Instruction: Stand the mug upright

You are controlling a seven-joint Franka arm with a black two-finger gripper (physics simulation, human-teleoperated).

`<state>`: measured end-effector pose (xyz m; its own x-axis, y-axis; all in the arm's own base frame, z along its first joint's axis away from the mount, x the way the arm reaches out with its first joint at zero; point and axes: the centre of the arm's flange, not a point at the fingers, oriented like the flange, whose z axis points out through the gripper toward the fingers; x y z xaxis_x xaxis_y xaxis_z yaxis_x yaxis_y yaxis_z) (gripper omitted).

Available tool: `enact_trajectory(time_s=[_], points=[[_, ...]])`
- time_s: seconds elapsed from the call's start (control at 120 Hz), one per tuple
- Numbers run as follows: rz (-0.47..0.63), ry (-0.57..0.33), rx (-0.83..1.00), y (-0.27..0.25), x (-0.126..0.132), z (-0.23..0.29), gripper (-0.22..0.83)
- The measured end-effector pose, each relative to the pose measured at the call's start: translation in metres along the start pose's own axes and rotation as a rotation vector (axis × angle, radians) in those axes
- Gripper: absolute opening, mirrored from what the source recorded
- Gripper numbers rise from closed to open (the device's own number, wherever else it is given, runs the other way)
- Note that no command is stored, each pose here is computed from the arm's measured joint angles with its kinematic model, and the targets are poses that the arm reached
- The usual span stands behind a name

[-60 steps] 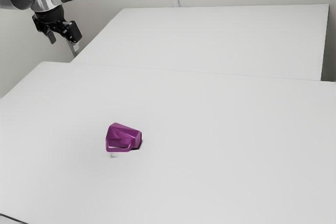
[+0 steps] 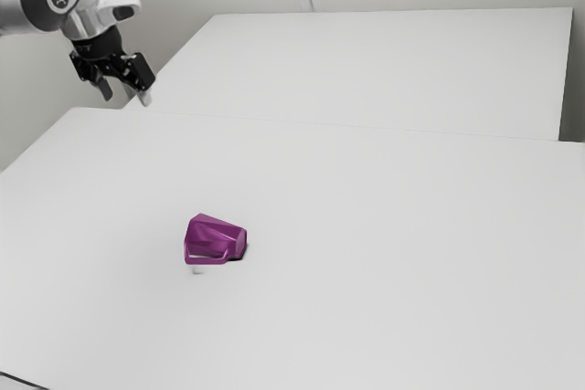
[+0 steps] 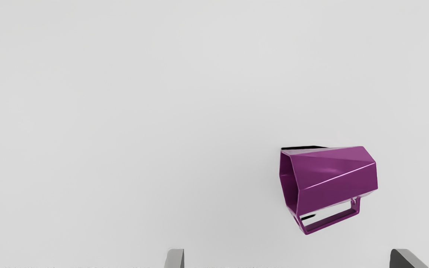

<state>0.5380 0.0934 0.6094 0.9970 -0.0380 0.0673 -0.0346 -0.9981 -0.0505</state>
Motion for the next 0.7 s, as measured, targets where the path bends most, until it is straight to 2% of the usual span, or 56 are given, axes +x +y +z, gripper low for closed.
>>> enact_trajectory(time_s=[0.2,0.308,0.475,0.7], points=[[-0.182,-0.149,-0.281,-0.033,-0.035,0.096,0.62],[-0.245,-0.228,-0.392,-0.034,-0.051,0.144,0.62],[-0.301,-0.318,-0.504,-0.039,-0.051,0.208,0.62],[-0.366,-0.359,-0.621,-0.061,-0.048,0.273,0.62]])
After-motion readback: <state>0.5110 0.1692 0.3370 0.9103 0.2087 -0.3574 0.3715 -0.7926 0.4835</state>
